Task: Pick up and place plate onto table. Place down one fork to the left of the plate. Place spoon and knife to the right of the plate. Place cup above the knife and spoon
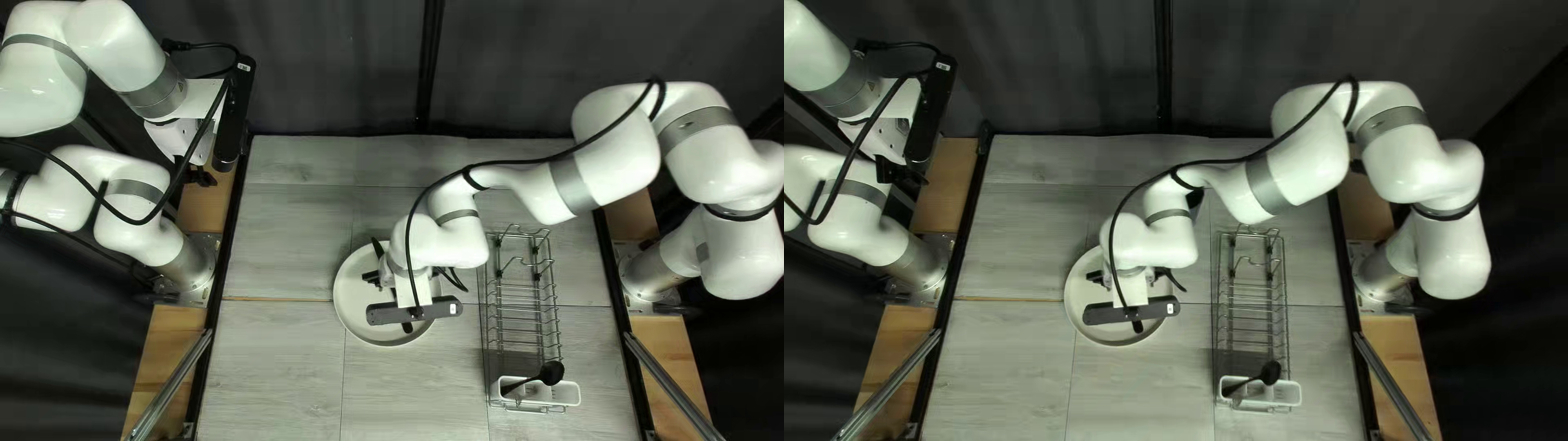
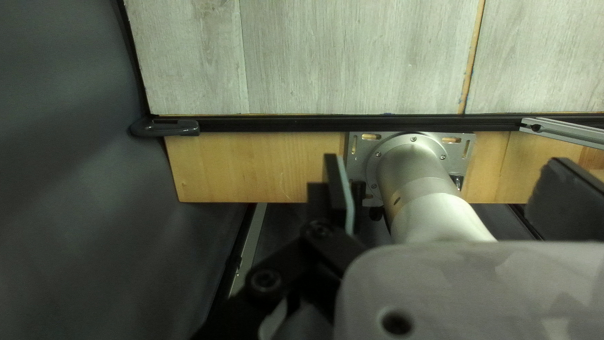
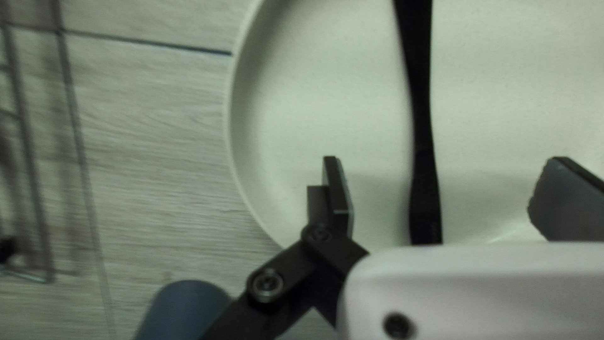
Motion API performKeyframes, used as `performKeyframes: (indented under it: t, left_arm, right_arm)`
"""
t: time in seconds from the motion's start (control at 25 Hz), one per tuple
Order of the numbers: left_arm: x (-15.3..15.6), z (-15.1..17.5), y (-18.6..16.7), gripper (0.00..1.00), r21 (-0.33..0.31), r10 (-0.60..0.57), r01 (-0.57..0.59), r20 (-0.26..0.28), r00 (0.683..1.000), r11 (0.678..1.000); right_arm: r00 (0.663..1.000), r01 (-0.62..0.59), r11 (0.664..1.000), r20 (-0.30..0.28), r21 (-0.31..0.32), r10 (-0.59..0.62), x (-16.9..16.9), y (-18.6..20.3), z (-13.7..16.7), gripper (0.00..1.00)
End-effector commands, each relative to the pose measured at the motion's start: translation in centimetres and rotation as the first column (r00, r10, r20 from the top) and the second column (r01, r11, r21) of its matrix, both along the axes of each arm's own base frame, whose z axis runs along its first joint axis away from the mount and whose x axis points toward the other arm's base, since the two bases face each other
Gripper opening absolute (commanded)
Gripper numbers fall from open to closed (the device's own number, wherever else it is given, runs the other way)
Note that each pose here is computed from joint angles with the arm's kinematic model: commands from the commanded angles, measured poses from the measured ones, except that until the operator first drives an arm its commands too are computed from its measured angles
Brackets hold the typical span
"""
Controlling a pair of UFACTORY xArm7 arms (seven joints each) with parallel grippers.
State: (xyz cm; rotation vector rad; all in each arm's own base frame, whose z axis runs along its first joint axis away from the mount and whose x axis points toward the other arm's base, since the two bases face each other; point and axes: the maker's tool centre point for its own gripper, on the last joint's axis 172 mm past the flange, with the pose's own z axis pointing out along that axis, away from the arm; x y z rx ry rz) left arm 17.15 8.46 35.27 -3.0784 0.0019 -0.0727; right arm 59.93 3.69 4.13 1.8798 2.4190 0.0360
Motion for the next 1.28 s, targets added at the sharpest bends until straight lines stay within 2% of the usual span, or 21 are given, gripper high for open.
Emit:
performKeyframes:
  t: [0.04, 0.36, 0.44, 0.48, 0.52, 0.56, 0.6, 0.88, 1.08, 1.28]
  left_arm:
    - [0.0, 0.0, 0.0, 1.0, 0.0, 0.0, 0.0, 0.0, 1.0, 1.0]
    - [0.0, 0.0, 0.0, 1.0, 0.0, 0.0, 0.0, 0.0, 1.0, 1.0]
    - [0.0, 0.0, 0.0, 1.0, 0.0, 0.0, 0.0, 0.0, 1.0, 1.0]
    - [0.0, 0.0, 0.0, 1.0, 0.0, 0.0, 0.0, 0.0, 1.0, 1.0]
    - [0.0, 0.0, 0.0, 1.0, 0.0, 0.0, 0.0, 0.0, 1.0, 1.0]
    - [0.0, 0.0, 0.0, 1.0, 0.0, 0.0, 0.0, 0.0, 1.0, 1.0]
    - [0.0, 0.0, 0.0, 1.0, 0.0, 0.0, 0.0, 0.0, 1.0, 1.0]
    - [0.0, 0.0, 0.0, 1.0, 0.0, 0.0, 0.0, 0.0, 1.0, 1.0]
    - [0.0, 0.0, 0.0, 1.0, 0.0, 0.0, 0.0, 0.0, 1.0, 1.0]
    - [0.0, 0.0, 0.0, 1.0, 0.0, 0.0, 0.0, 0.0, 1.0, 1.0]
  right_arm:
    - [0.999, -0.037, 0.999, -0.013, -0.014, 0.037, 0.3, -0.3, -1.2, 1.0]
    - [0.996, -0.085, 0.996, -0.033, -0.034, 0.084, -0.1, -1.0, -3.1, 1.0]
    - [0.995, -0.09, 0.995, -0.04, -0.034, 0.089, -0.1, -1.0, -3.1, 0.95]
    - [0.995, -0.091, 0.995, -0.041, -0.034, 0.09, -0.1, -1.0, -3.1, 0.87]
    - [0.995, -0.092, 0.995, -0.043, -0.034, 0.09, 0.0, -0.9, -3.1, 0.63]
    - [0.995, -0.092, 0.995, -0.045, -0.035, 0.091, -0.1, -0.9, -3.1, 0.09]
    - [0.995, -0.092, 0.995, -0.045, -0.035, 0.09, -0.1, -0.9, -3.1, 0.0]
    - [0.995, -0.085, 0.996, -0.046, -0.037, 0.084, -0.3, -0.7, -3.1, 0.0]
    - [0.998, -0.051, 0.998, -0.044, -0.049, 0.049, -1.8, 0.9, 0.1, 0.0]
    - [0.999, 0.037, 0.998, -0.034, -0.05, -0.039, -5.1, 1.5, 4.4, 0.0]
